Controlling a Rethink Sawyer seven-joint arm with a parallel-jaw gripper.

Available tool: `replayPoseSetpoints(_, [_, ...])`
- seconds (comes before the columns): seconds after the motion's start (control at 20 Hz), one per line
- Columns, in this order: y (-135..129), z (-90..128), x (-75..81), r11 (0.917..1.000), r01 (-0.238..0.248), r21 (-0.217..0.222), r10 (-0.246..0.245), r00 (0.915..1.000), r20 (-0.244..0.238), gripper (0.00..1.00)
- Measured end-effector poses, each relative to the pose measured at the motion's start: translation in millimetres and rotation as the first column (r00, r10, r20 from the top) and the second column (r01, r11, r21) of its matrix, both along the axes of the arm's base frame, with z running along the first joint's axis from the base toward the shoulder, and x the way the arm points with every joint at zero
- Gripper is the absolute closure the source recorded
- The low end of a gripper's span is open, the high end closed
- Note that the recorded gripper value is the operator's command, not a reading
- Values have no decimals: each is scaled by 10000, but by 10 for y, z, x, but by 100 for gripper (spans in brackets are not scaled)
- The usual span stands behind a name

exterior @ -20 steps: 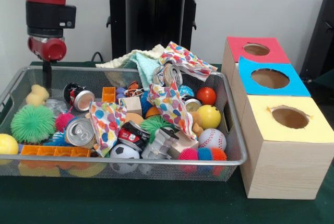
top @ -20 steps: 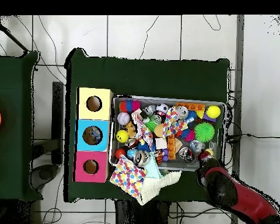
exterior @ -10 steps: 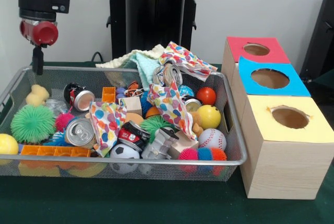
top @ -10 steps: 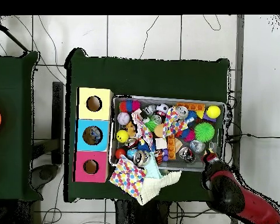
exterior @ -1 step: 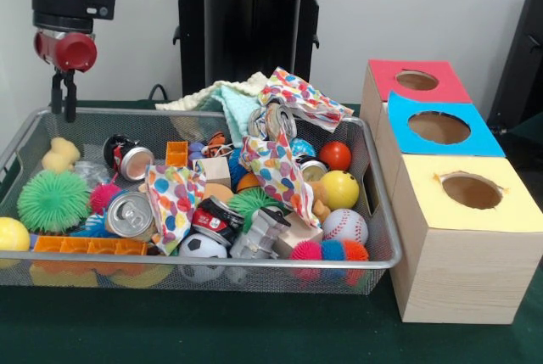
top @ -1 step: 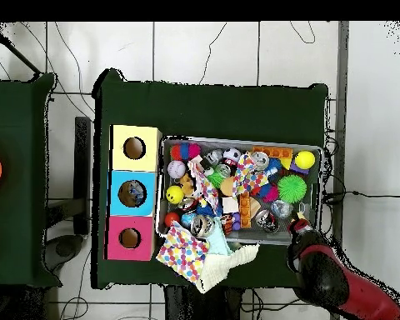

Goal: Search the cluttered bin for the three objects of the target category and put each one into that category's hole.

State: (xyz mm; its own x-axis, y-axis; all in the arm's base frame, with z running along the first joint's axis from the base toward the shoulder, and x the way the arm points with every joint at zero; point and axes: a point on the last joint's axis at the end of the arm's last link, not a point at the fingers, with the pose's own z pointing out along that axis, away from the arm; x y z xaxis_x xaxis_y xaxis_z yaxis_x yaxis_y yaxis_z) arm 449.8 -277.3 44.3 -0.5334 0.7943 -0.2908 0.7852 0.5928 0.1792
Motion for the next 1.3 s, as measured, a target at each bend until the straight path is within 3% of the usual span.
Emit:
replayPoseSetpoints(0.35, [21,-21,40,9999,16,168,-17,9999,104,0])
replayPoseSetpoints(1.0, [463,-456,5,9906,-154,1358,199,9993,-318,0])
replayPoseSetpoints(1.3, [623,-531,66,9848,-329,1704,377,9990,-251,0])
